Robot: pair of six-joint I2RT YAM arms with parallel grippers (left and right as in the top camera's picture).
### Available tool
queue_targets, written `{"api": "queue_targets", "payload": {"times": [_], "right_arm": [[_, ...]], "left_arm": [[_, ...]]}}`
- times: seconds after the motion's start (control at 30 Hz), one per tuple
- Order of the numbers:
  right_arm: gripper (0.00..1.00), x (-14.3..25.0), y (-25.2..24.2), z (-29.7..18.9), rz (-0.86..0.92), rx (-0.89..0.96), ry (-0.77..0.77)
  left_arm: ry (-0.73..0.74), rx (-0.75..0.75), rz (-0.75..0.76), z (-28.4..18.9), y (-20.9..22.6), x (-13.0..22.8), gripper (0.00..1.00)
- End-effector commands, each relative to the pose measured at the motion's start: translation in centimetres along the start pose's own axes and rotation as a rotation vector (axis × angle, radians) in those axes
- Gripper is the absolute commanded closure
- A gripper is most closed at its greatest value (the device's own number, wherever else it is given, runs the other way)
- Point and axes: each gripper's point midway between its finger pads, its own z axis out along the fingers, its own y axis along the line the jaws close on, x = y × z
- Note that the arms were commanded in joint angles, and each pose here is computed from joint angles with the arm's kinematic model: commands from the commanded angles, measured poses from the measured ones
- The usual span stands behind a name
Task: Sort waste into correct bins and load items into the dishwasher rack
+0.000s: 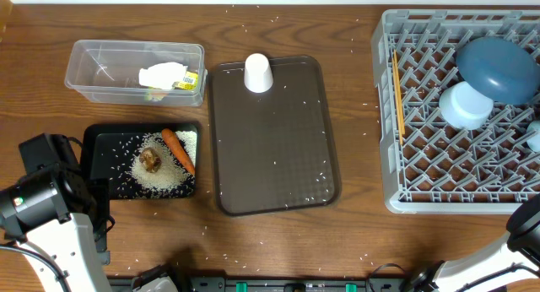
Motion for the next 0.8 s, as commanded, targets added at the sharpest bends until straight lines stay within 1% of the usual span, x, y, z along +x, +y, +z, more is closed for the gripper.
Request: {"api": "queue_targets", "payload": {"times": [0.0, 0.07, 0.17, 0.27, 0.33, 0.43, 0.5, 0.53, 0.57, 0.6, 0.63, 0.67, 0.7, 0.77], "right_arm": [[0.99, 0.6, 2.0, 0.2, -0.037, -0.094, 0.028], [0.99, 1.1, 3.9, -0.1, -0.055, -0.166, 0.043], [0.99, 2.3, 8.6, -1.0, -0.115, -0.294, 0.064], [0.99, 4.1, 13.9, -2.2, -0.216, -0.376, 0.064], [0.99, 5.9, 18.1, -3.3, -0.305, -0.425, 0.058], [0.95, 9.3, 24.2, -5.2, -0.438, -0.506, 0.044], [0.90, 11.3, 27.7, -6.7, -0.502, -0.559, 0.030], [0.85, 12.6, 30.2, -8.0, -0.543, -0.602, 0.011], [0.81, 13.2, 31.5, -8.7, -0.559, -0.625, -0.002], [0.73, 14.0, 33.0, -9.6, -0.571, -0.653, -0.017], [0.61, 15.1, 35.1, -11.0, -0.589, -0.701, -0.038], [0.55, 15.8, 36.2, -11.7, -0.599, -0.726, -0.048], [0.43, 16.7, 37.5, -12.6, -0.618, -0.760, -0.064], [0.25, 19.3, 40.3, -14.7, -0.677, -0.830, -0.094]], "left_arm": [[-0.010, -0.006, -0.017, 0.0, 0.2, -0.2, 0.02], [-0.010, -0.006, -0.017, 0.0, 0.2, -0.3, 0.02], [-0.010, -0.006, -0.017, 0.0, 0.2, -0.3, 0.02], [-0.010, -0.006, -0.017, 0.0, 0.2, -0.3, 0.02], [-0.010, -0.006, -0.017, 0.0, 0.2, -0.2, 0.02], [-0.010, -0.006, -0.017, 0.0, 0.2, -0.3, 0.02], [-0.010, -0.006, -0.017, 0.0, 0.2, -0.3, 0.02], [-0.010, -0.006, -0.017, 0.0, 0.2, -0.3, 0.02], [-0.010, -0.006, -0.017, 0.0, 0.2, -0.2, 0.02], [-0.010, -0.006, -0.017, 0.0, 0.2, -0.3, 0.02], [-0.010, -0.006, -0.017, 0.0, 0.2, -0.3, 0.02], [-0.010, -0.006, -0.017, 0.0, 0.2, -0.3, 0.02], [-0.010, -0.006, -0.017, 0.0, 0.2, -0.3, 0.02], [-0.010, -0.006, -0.017, 0.0, 0.2, -0.2, 0.02]]}}
